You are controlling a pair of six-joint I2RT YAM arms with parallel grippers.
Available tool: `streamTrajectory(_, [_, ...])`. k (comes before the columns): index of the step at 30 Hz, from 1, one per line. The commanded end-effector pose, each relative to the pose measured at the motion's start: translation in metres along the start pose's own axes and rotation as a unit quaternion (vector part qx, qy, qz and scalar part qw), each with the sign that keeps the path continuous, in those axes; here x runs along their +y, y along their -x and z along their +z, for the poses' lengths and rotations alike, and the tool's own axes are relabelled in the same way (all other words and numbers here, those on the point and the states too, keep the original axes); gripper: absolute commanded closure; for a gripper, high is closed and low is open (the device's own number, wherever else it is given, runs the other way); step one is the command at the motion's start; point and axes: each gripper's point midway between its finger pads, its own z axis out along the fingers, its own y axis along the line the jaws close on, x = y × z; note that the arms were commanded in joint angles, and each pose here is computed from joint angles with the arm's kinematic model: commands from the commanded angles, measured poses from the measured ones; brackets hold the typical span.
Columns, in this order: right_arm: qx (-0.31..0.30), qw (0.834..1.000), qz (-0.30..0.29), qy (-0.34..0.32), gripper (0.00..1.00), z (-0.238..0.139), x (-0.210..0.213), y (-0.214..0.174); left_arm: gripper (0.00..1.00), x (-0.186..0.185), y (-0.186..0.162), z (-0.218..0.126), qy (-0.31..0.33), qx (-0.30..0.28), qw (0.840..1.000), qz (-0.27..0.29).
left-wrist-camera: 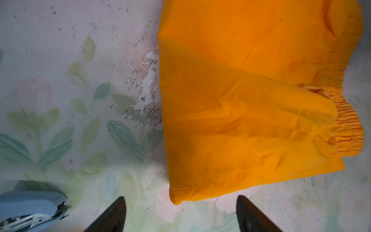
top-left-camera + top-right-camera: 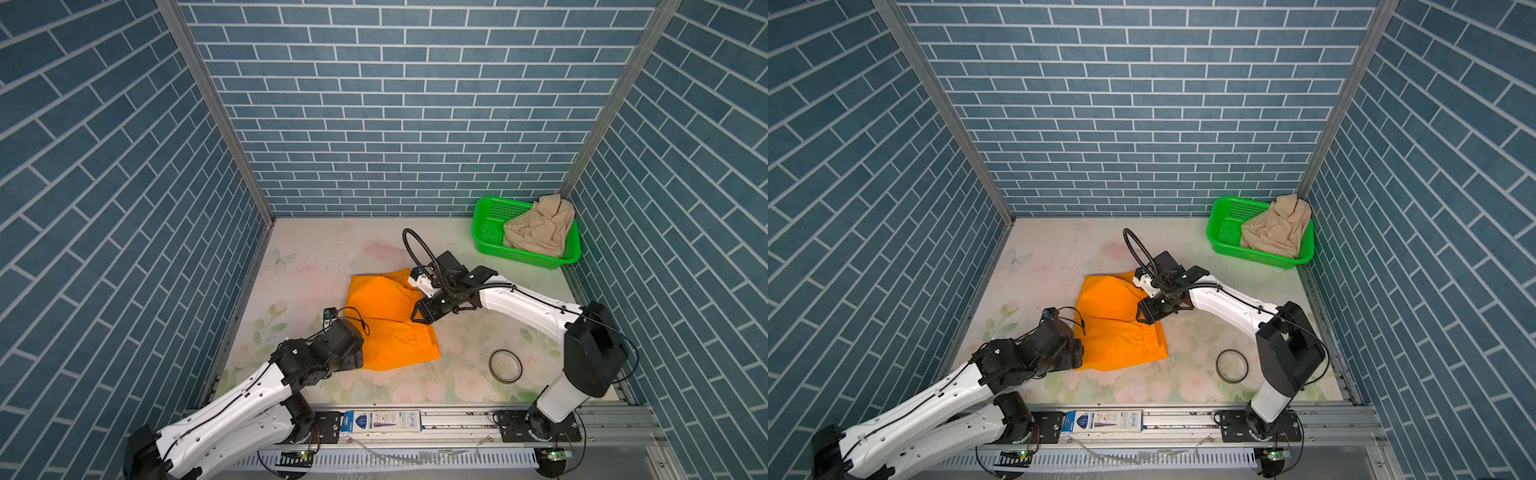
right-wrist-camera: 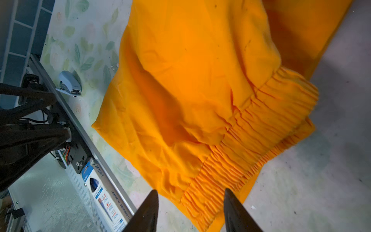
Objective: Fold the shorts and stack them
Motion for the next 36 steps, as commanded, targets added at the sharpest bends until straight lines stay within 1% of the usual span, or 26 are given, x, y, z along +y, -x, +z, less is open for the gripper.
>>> streamTrajectory(1, [0.024,0.999,-0.016,-0.021,0.46,0.035,-0.022,-0.008,0.09,0.000,0.004,-0.006,0.014,0.004,1.000,0.020])
streamTrajectory(3, [0.046,0.998,-0.013,-0.034,0.46,0.050,-0.032,-0.018,0.07,-0.008,0.011,-0.011,0.004,-0.002,1.000,0.016])
streamTrajectory(5, [0.061,0.997,-0.009,-0.056,0.46,0.056,-0.041,-0.029,0.07,-0.014,0.015,-0.010,-0.005,-0.006,1.000,0.017])
streamTrajectory(8, [0.080,0.994,-0.004,-0.078,0.46,0.058,-0.052,-0.045,0.05,-0.030,0.019,-0.001,-0.027,-0.008,0.999,0.026])
streamTrajectory(10, [0.080,0.994,0.003,-0.070,0.46,0.054,-0.049,-0.049,0.03,-0.040,0.020,0.006,-0.038,-0.003,0.999,0.032])
streamTrajectory(11, [0.067,0.996,0.009,-0.057,0.46,0.050,-0.042,-0.046,0.00,-0.044,0.019,0.009,-0.041,0.002,0.999,0.034])
streamTrajectory(13, [0.024,0.999,0.034,-0.009,0.47,0.034,-0.026,-0.033,0.00,-0.051,0.020,0.016,-0.044,0.008,0.998,0.035])
streamTrajectory(14, [-0.005,0.999,0.049,0.016,0.47,0.020,-0.017,-0.023,0.00,-0.056,0.022,0.019,-0.043,0.011,0.998,0.037])
streamTrajectory(16, [-0.050,0.995,0.070,0.043,0.47,-0.008,-0.010,-0.008,0.00,-0.066,0.025,0.023,-0.043,0.017,0.998,0.048])
streamTrajectory(19, [-0.103,0.989,0.095,0.035,0.46,-0.050,-0.015,-0.002,0.00,-0.075,0.036,0.025,-0.013,0.026,0.998,0.059])
streamTrajectory(22, [-0.132,0.984,0.119,0.011,0.46,-0.076,-0.027,-0.015,0.00,-0.090,0.042,0.033,-0.006,0.032,0.998,0.052])
streamTrajectory(26, [-0.160,0.976,0.143,-0.019,0.44,-0.091,-0.040,-0.041,0.00,-0.118,0.031,0.055,-0.032,0.061,0.997,0.033])
streamTrajectory(30, [-0.181,0.969,0.167,-0.025,0.43,-0.097,-0.044,-0.060,0.00,-0.125,0.013,0.077,-0.027,0.083,0.996,0.024])
streamTrajectory(33, [-0.181,0.967,0.178,-0.020,0.43,-0.095,-0.043,-0.072,0.00,-0.130,0.007,0.089,-0.019,0.069,0.997,0.042])
streamTrajectory(36, [-0.179,0.966,0.186,-0.014,0.43,-0.094,-0.042,-0.079,0.00,-0.129,-0.001,0.104,-0.001,0.075,0.995,0.064])
